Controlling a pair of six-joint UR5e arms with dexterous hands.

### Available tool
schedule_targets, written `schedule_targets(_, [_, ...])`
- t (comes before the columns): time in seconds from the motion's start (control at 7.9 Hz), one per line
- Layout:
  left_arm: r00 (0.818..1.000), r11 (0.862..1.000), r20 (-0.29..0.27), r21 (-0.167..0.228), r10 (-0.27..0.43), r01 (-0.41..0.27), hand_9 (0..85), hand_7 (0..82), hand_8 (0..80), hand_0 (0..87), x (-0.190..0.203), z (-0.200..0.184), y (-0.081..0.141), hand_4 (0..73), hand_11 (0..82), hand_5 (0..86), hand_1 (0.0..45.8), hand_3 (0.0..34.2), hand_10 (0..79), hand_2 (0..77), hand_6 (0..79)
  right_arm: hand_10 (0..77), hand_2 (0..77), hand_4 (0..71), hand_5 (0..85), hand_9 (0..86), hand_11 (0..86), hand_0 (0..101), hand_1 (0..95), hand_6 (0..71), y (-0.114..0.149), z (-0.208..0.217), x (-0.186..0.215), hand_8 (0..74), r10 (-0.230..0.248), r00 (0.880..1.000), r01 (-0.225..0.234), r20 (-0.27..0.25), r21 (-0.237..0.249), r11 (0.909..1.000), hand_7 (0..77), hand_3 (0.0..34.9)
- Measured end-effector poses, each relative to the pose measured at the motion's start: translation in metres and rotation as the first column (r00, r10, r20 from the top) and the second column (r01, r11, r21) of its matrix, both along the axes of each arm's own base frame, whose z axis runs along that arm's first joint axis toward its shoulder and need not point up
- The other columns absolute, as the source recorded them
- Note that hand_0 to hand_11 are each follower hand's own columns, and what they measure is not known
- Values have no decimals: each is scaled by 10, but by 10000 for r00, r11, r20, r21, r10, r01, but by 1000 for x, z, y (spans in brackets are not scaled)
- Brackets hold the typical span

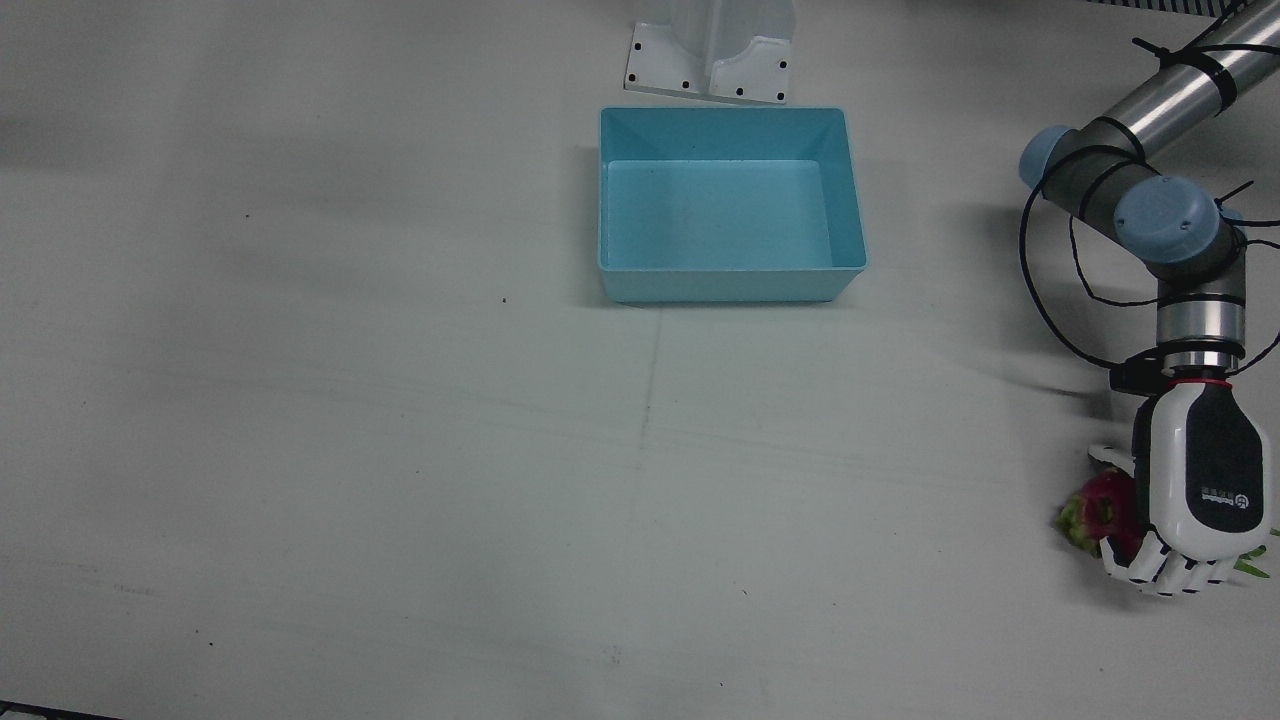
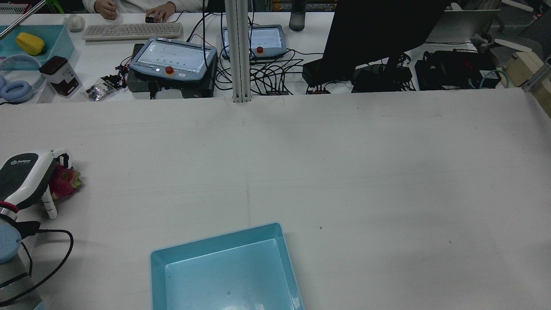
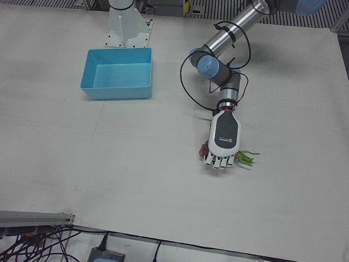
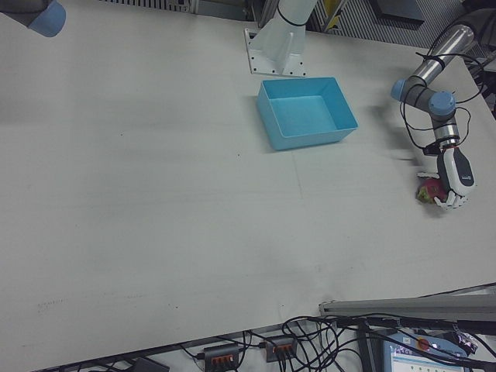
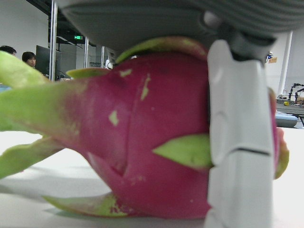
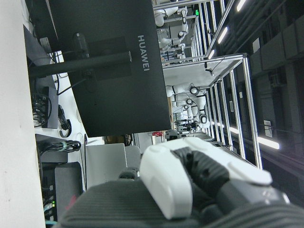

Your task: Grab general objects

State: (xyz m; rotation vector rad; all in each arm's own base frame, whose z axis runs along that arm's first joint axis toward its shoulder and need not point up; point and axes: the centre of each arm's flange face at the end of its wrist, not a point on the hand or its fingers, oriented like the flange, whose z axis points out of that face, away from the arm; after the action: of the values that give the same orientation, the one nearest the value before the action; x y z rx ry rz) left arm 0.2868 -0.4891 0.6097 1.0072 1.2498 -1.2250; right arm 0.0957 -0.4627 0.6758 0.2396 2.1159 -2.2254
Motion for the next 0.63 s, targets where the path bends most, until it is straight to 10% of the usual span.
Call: schedule_targets(0.63, [9897, 9969, -1334, 514, -521, 595, 562, 573, 447, 520, -37, -68, -11, 218, 698, 698, 0, 0, 295, 71, 436, 0, 774, 0, 0, 5, 0, 0, 949, 0, 0, 0, 0, 0, 0, 10000, 0, 0, 3, 10000, 0, 0])
